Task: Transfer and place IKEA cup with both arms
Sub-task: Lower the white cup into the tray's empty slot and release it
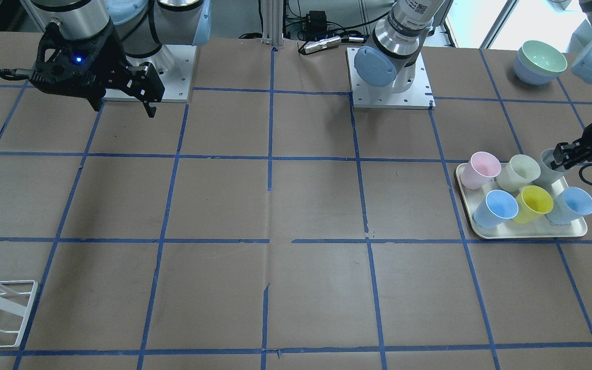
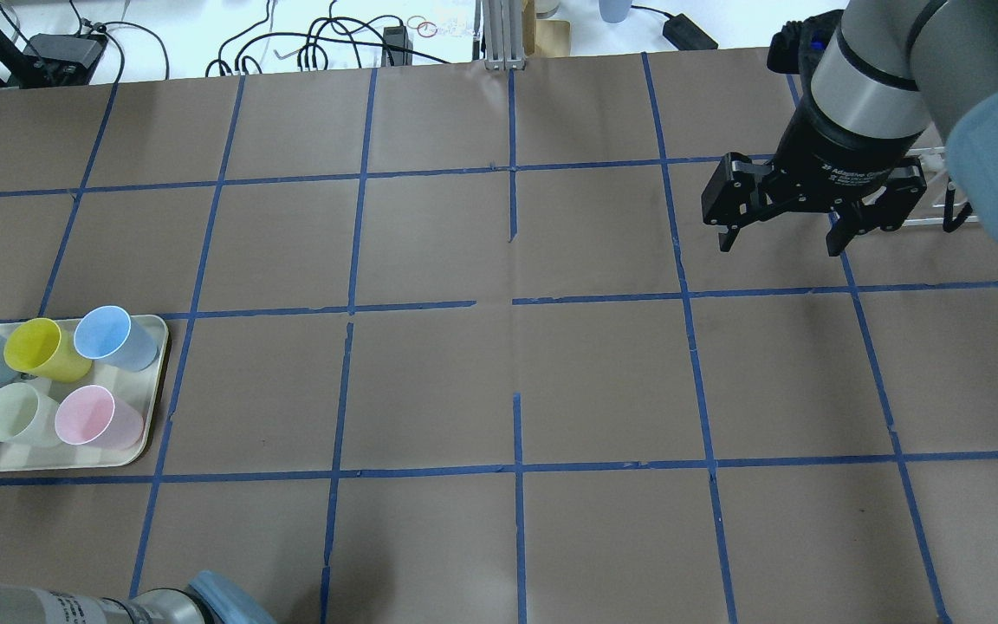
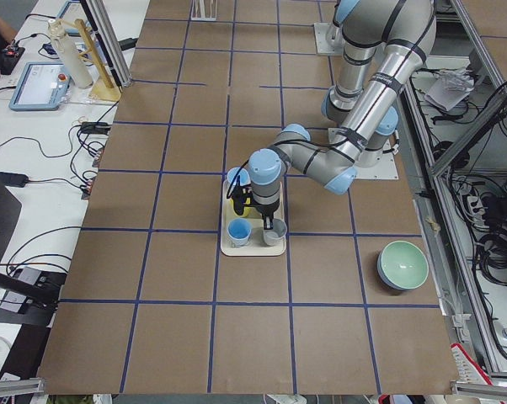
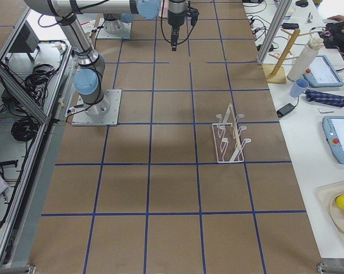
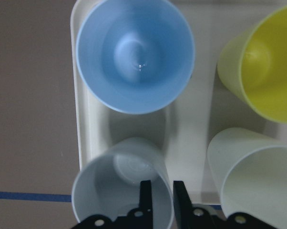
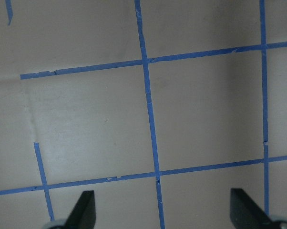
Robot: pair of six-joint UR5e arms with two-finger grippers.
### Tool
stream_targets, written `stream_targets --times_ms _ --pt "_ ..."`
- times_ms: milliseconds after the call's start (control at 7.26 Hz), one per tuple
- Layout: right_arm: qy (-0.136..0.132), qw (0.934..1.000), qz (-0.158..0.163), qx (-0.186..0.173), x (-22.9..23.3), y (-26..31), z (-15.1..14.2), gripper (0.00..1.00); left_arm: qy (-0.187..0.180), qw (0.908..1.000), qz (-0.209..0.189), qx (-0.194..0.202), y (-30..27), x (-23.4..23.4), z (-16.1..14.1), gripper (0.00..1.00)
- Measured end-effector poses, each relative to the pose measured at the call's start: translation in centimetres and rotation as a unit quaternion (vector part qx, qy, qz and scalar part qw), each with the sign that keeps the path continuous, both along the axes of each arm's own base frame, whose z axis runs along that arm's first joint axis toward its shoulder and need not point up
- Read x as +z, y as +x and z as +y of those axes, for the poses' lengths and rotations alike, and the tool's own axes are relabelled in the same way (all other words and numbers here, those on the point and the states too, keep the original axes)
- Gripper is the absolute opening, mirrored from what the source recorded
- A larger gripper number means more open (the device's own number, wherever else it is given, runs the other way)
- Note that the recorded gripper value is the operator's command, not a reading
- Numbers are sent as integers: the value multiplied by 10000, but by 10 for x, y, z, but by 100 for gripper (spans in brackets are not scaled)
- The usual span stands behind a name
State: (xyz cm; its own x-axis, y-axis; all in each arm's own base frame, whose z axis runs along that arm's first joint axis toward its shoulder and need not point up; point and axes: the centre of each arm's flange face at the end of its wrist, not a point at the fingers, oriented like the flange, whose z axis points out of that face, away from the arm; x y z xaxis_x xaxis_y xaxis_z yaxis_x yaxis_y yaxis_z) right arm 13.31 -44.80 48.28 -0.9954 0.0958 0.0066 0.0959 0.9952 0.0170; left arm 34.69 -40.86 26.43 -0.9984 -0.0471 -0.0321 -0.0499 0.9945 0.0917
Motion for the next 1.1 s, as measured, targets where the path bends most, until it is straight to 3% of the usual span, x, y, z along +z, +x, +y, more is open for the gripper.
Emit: stream_targets --times_ms 275,688,1101 --pt "-16 9998 -157 119 0 -1 -2 100 105 9999 -118 -10 1 21 2 100" --pt "-28 9998 -153 119 1 -2 -1 100 413 9990 157 -78 -17 99 9 100" --pt "-40 9998 -150 109 1 -3 -2 100 471 9987 89 -196 -119 175 -18 95"
